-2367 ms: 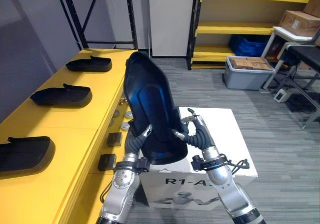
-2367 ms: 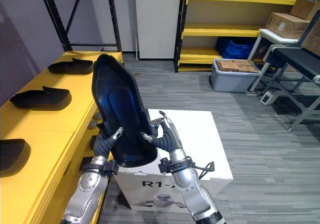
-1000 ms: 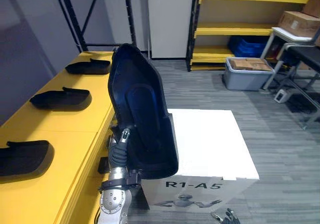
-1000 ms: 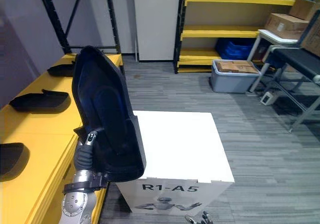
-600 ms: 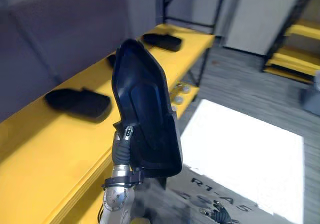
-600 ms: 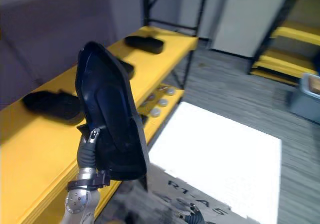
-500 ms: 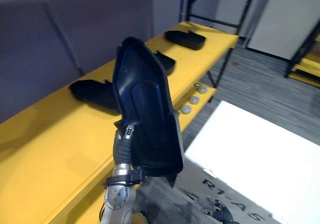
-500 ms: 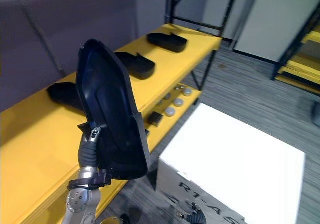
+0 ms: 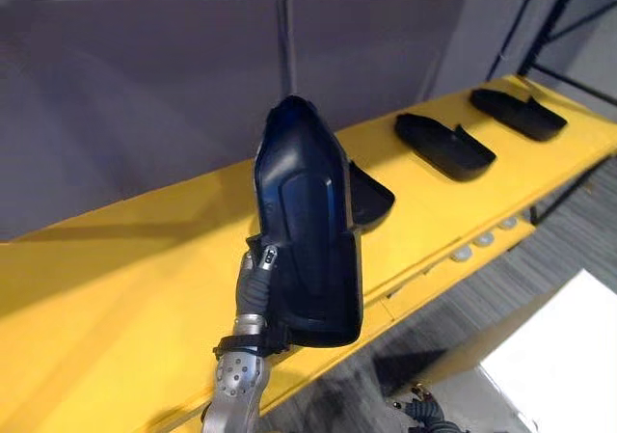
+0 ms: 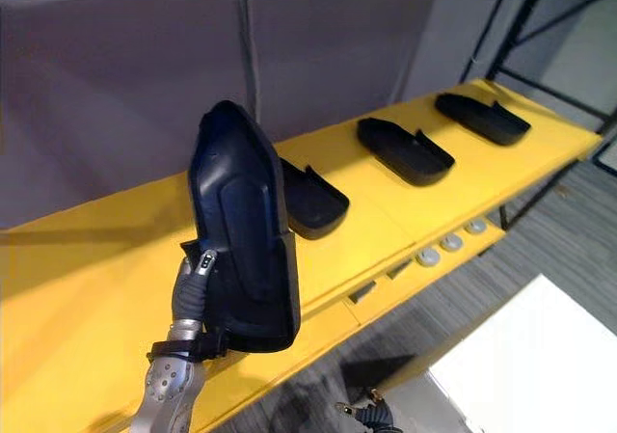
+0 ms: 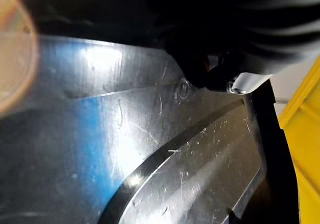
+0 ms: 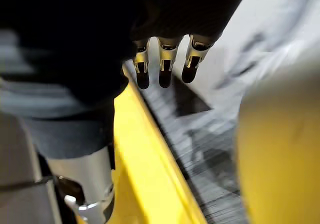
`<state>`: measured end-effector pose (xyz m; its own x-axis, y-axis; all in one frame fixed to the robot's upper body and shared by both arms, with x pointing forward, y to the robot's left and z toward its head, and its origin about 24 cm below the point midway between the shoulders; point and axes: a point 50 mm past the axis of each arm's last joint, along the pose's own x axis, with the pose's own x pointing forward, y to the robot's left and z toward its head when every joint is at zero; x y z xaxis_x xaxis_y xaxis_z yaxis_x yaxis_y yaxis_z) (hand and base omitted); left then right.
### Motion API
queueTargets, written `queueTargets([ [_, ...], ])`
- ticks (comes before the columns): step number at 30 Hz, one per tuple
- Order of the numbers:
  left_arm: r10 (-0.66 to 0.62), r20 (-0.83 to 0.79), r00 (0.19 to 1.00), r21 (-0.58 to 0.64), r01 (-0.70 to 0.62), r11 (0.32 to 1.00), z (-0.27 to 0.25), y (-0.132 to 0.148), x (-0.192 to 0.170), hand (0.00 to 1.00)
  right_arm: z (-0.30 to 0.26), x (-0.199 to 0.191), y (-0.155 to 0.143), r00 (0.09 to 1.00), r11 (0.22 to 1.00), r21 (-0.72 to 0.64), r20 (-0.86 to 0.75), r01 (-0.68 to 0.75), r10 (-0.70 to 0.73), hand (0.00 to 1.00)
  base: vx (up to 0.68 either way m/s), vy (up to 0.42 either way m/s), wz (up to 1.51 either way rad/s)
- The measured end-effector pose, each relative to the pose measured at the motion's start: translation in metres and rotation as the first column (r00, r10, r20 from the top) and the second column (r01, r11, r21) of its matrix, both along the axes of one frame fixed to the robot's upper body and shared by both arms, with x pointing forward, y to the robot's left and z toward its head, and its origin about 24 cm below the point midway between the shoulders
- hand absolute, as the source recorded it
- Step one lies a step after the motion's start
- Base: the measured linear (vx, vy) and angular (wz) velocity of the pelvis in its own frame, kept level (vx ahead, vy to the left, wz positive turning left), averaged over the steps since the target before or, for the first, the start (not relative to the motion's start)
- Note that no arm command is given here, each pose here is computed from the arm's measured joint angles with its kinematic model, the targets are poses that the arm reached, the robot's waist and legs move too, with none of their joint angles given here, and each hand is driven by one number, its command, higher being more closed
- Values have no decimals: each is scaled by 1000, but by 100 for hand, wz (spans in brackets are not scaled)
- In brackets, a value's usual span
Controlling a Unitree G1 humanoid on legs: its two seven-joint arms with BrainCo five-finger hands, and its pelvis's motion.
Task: Walk over and take plastic housings, then place them on the shelf
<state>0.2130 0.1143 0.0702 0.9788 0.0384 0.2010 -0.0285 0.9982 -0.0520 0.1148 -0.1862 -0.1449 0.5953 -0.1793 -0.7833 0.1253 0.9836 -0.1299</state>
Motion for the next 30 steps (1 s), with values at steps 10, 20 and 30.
queueTargets([
  [10,20,-7,1000,-3,-20,1000,-1,-4,-6,100,0,-21,7,998,997,33,-4,64,-64,0,99,-176,70],
  [20,130,-62,990,25,-128,991,-11,19,-12,100,0,-21,18,997,995,59,-3,75,-75,0,10,19,29],
  [30,137,-138,981,23,-135,991,-29,16,-2,100,-7,-22,13,995,996,42,-52,81,-79,0,-18,327,16],
])
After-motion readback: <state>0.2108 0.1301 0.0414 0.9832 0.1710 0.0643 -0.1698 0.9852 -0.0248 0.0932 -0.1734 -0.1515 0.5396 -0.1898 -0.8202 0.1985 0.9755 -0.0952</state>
